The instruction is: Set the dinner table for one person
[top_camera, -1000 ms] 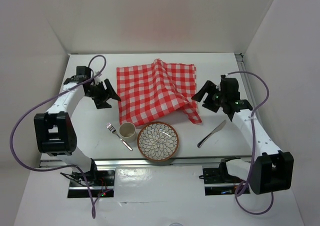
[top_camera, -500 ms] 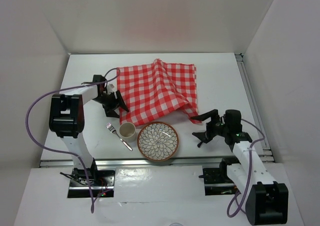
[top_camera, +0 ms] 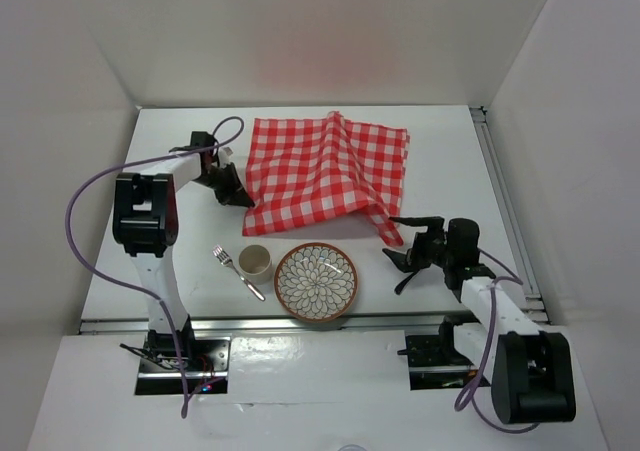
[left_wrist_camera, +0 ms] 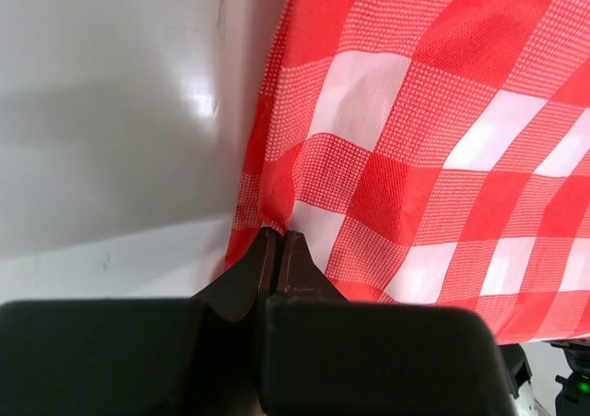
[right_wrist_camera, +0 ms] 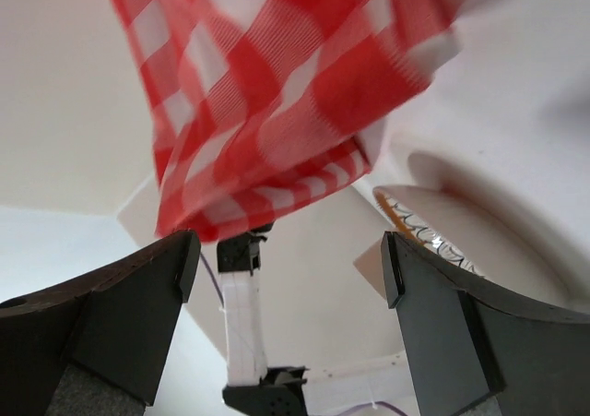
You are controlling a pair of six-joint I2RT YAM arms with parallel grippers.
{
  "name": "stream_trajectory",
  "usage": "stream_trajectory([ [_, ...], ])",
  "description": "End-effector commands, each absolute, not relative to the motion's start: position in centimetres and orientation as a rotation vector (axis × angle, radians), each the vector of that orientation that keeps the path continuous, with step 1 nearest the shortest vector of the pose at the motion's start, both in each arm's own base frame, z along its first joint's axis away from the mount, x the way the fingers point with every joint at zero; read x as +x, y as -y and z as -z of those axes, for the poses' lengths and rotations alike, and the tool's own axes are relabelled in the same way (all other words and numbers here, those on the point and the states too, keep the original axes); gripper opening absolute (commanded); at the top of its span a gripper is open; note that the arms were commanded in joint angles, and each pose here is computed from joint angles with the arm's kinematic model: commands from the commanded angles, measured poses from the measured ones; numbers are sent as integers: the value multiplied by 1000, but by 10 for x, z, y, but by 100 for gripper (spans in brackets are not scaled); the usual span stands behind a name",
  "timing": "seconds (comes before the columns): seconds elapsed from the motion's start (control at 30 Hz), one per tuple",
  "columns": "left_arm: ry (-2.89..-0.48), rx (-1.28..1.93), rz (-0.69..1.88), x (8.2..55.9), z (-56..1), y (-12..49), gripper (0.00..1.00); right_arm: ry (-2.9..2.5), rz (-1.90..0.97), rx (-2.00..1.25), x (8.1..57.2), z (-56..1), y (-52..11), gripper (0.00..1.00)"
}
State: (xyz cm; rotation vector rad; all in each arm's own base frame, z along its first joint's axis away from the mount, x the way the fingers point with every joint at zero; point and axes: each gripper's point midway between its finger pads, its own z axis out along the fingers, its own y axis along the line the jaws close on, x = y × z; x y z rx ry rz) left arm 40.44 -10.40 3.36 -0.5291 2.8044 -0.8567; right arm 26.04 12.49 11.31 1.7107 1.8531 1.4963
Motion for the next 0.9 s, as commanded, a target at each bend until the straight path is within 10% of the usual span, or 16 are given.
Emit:
stream_trajectory([
  [0.0, -2790, -512, 920, 417, -39, 112, 0, -1811, -1491, 1719, 283, -123, -120, 92],
  [0.33, -2732, -471, 937, 449, -57, 114, 0, -1769, -1333, 1691, 331, -119, -107, 85],
  [0.47, -2704, -465, 957, 467, -68, 116, 0, -1772, -1220, 1602, 354, -125, -108, 37],
  [0.5, -2655, -432, 955, 481, -84, 116, 0, -1797, -1174, 1549, 359, -126, -105, 12],
  [0.67, -2598, -411, 888, 516, -116, 109, 2, -1796, -1060, 1283, 401, -185, -97, 0],
  [0.73, -2552, -378, 843, 536, -135, 104, 24, -1831, -987, 1139, 409, -203, -97, 0],
  [0.8, -2549, -382, 809, 536, -146, 96, 73, -1874, -937, 1066, 407, -205, -100, 0],
  [0.87, -2547, -366, 745, 531, -151, 89, 91, -1942, -864, 1021, 400, -192, -99, 0],
])
